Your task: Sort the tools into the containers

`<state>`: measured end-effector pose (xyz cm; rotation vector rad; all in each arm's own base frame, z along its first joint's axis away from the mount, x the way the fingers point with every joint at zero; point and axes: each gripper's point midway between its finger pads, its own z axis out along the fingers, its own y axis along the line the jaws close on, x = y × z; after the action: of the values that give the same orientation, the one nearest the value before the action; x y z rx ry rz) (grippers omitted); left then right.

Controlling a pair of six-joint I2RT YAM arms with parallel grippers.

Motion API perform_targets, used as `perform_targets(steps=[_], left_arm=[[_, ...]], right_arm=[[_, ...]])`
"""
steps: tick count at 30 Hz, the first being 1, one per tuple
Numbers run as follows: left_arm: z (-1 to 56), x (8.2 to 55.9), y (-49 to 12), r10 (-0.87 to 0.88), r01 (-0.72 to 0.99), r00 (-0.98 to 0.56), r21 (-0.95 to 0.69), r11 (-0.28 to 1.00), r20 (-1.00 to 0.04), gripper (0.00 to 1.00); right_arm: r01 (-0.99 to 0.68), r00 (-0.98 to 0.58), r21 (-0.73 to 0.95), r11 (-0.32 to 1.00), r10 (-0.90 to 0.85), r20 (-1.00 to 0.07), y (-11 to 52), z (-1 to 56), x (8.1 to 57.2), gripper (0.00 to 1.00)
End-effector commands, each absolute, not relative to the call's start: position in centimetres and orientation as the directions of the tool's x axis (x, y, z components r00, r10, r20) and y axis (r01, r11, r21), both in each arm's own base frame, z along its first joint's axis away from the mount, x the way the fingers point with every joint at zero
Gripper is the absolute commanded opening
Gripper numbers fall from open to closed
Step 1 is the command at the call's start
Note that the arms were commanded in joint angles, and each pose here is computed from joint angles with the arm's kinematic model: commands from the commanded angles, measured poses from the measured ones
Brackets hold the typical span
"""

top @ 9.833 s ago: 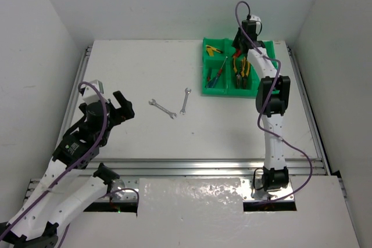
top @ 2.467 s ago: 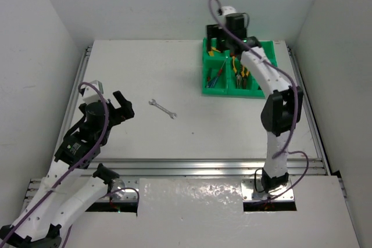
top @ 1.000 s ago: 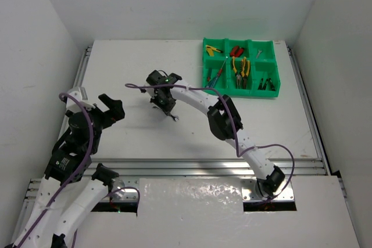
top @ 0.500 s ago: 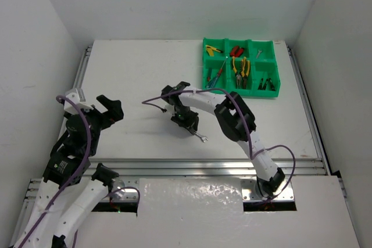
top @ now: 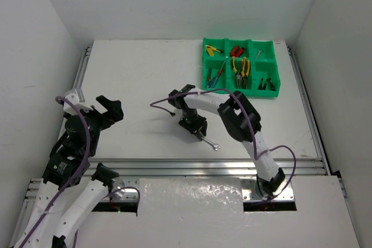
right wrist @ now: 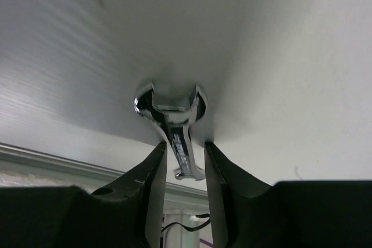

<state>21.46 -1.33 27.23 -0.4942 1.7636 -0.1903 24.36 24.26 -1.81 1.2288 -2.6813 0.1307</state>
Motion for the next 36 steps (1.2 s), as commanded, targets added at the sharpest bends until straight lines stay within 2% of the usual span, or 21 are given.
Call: perform_targets(steps=[1, 8, 18, 25, 27, 28, 30, 36], left_arm=[[28.2, 21.8, -1.4, -0.423, -0.205, -0.143, -0.391, 0.897, -0.895, 0.98], [28.2, 21.8, -1.4, -0.424, -0.205, -0.141, -0.392, 0.897, -0.895, 0.99], [28.0, 22.0, -1.4, -0.42, -0.211, -0.149, -0.386, 0.898, -0.895, 0.98], [28.0, 22.0, -1.4, -0.42, -0.209, -0.152, -0.386, 0.898, -0.895, 0.98], [28.0, 22.0, -1.4, -0.42, -0.21, -0.15, -0.387, 0.898, -0.895, 0.98], [28.1, 21.9, -1.4, -0.421, -0.209, -0.147, -0.388, 0.898, -0.895, 0.98], [28.0, 22.0, -1.4, -0.42, -0.209, -0.15, -0.387, 0.898, -0.895, 0.99], [28.0, 22.0, -1.5, -0.419, -0.206, -0.152, -0.386, 0.899, -0.895, 0.98]], right_arm=[[-0.728, -0.684, -0.002, 0.686, -0.726, 0.079, 25.2, -6.0, 25.3, 0.33], [-0.724, -0.689, 0.01, 0.69, -0.724, 0.038, 23.8, -5.7, 23.5, 0.32], [-0.722, -0.691, 0.017, 0.691, -0.722, -0.014, 25.3, -7.0, 24.8, 0.25], [-0.716, -0.698, -0.004, 0.698, -0.716, 0.008, 25.3, -7.6, 24.7, 0.17], [-0.712, -0.702, -0.015, 0.702, -0.712, -0.003, 25.3, -7.7, 24.7, 0.12], [-0.708, -0.706, -0.021, 0.706, -0.708, -0.008, 25.1, -7.9, 24.7, 0.06], [-0.706, -0.708, -0.023, 0.708, -0.706, -0.026, 25.3, -7.9, 24.6, 0.0], [-0.69, -0.712, 0.0, 0.723, -0.68, -0.175, 26.9, -4.9, 25.6, 0.0]])
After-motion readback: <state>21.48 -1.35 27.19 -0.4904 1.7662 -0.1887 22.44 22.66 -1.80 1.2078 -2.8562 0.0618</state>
